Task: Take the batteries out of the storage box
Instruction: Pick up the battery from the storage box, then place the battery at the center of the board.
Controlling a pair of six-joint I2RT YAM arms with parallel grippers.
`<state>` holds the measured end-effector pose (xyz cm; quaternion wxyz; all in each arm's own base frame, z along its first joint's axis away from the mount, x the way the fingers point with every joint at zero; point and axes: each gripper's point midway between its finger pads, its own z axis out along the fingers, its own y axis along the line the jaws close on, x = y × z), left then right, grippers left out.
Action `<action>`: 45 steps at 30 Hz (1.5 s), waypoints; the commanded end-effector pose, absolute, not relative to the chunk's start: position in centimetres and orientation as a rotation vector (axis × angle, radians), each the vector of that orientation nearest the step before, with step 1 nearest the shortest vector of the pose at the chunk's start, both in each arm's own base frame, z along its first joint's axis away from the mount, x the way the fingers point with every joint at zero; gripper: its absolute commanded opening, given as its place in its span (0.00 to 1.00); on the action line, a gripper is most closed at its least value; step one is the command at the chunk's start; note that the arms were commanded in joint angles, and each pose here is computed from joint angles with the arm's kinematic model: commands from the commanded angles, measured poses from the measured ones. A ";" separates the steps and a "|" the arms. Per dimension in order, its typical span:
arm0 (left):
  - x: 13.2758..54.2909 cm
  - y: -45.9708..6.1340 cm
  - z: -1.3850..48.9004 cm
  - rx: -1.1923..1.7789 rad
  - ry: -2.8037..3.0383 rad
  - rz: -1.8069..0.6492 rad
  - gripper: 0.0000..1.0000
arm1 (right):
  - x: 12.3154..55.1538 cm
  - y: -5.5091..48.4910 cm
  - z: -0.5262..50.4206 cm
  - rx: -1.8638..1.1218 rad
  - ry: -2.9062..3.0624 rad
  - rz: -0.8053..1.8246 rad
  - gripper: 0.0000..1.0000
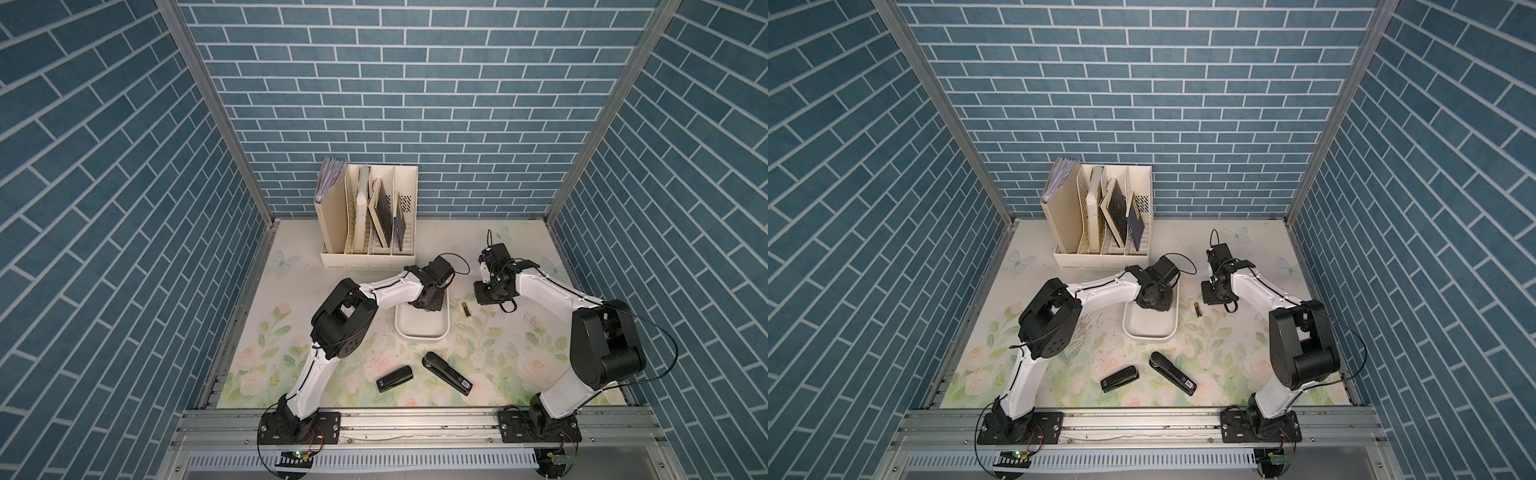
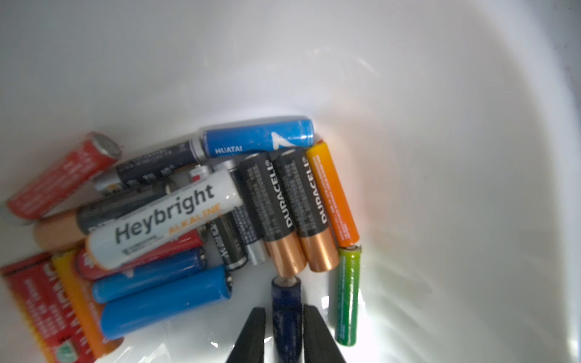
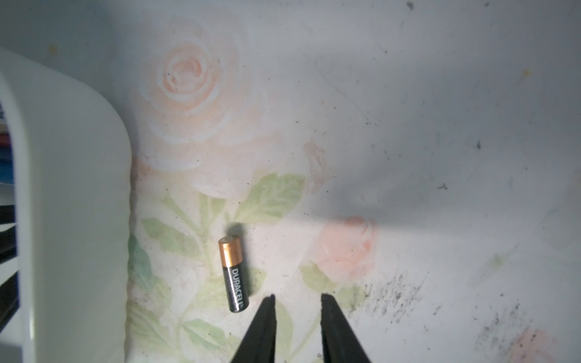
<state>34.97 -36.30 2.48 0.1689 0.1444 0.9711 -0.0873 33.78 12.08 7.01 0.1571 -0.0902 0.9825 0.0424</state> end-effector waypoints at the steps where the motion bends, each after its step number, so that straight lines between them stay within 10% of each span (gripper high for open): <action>1: 34.3 -36.0 1.8 0.431 2.793 -0.217 0.26 | 33.2 11.8 7.5 -0.276 2.812 0.122 0.28; 45: 38.0 -28.4 12.3 0.198 2.648 -0.235 0.14 | 35.5 17.5 14.2 -0.309 2.695 0.259 0.29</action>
